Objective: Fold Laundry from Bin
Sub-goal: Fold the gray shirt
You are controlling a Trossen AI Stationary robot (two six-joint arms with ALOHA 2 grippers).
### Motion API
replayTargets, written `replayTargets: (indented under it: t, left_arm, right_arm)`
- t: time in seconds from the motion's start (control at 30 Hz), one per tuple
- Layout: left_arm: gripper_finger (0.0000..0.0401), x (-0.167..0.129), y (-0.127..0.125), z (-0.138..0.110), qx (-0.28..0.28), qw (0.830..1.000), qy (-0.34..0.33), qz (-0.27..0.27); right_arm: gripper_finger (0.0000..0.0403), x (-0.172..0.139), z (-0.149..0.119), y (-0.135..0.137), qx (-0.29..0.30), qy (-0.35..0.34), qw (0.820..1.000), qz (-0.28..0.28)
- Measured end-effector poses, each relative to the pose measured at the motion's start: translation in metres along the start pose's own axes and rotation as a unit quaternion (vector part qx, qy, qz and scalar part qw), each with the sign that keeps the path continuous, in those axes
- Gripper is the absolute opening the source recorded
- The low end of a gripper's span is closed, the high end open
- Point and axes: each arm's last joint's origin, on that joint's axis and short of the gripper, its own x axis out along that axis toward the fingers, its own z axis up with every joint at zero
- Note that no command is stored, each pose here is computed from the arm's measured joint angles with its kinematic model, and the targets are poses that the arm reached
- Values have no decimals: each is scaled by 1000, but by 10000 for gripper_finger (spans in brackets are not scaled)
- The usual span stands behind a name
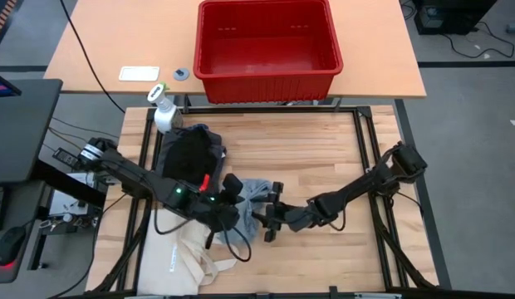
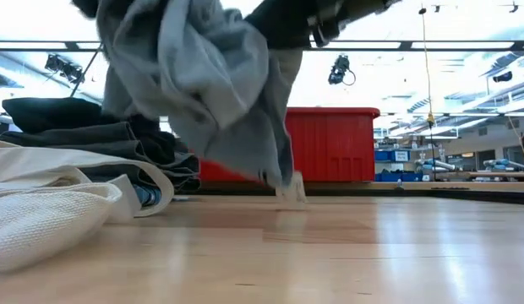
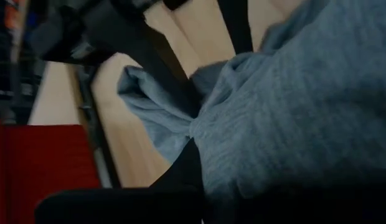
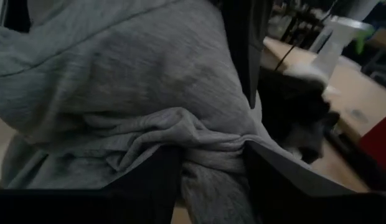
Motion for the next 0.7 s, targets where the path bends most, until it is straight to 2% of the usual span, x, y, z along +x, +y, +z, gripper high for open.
replayTargets:
  t: [0.23, 0.47, 0.7]
  left_arm:
    - [27, -32, 38, -10, -12, 999, -22, 44]
    - [27, -61, 70, -45, -39, 993, 33, 102]
    - [27, -90, 78, -80, -109, 981, 91, 134]
  right_arm:
    - [186, 1, 29, -36, -1, -68, 998, 6]
    - [186, 28, 58, -94, -18, -115, 993, 17]
    - [186, 63, 70, -142, -11, -147, 988, 43]
